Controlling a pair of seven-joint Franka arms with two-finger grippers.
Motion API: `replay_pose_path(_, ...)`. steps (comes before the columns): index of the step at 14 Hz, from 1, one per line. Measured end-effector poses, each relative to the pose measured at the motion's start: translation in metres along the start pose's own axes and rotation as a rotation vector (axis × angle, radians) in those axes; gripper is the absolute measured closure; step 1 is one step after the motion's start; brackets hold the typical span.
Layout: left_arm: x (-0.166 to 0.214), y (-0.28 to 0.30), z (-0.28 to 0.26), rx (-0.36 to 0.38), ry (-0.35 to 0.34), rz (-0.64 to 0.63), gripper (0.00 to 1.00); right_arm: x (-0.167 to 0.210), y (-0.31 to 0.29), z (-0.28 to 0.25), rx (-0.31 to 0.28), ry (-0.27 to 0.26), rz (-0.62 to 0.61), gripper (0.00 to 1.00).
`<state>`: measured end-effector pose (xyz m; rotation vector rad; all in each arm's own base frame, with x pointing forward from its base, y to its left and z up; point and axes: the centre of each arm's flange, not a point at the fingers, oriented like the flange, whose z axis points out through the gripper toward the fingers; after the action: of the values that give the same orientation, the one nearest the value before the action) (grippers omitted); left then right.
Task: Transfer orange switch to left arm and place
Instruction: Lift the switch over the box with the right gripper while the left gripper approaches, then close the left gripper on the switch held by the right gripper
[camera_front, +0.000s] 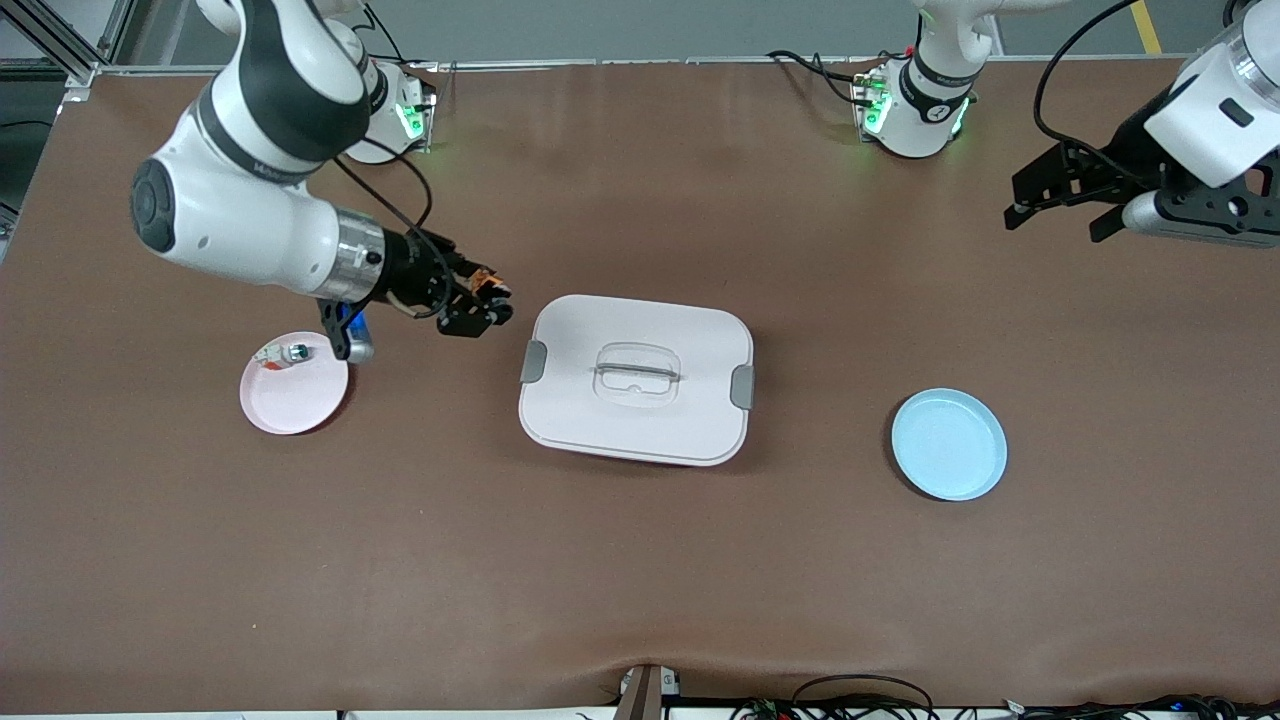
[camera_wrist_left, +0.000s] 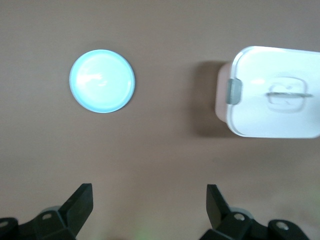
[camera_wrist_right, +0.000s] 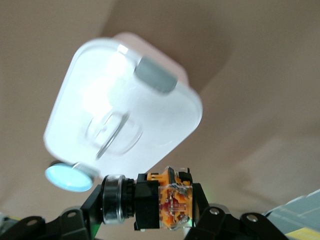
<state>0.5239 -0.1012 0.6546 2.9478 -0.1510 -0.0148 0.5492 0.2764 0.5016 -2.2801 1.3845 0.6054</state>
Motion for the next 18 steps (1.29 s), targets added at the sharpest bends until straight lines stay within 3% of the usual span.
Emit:
replay_pose_path(4, -0.001, 0.015, 0.004, -0.098, -0.012, 0.04, 0.0, -0.054, -0.021, 0.002, 0.046, -0.005, 0.049, 0.28)
replay_pose_path(7, 0.002, 0.036, 0.023, -0.163, -0.015, 0.061, 0.0, -0.059, -0.034, 0.031, 0.078, -0.005, 0.097, 0.28)
replay_pose_path(11, 0.007, 0.047, 0.044, -0.327, -0.023, 0.029, 0.0, -0.078, -0.059, 0.067, 0.099, -0.013, 0.174, 0.28)
replay_pose_path(18, 0.019, 0.083, 0.094, -0.533, -0.03, -0.023, 0.03, -0.105, -0.089, 0.081, 0.178, -0.039, 0.223, 0.28)
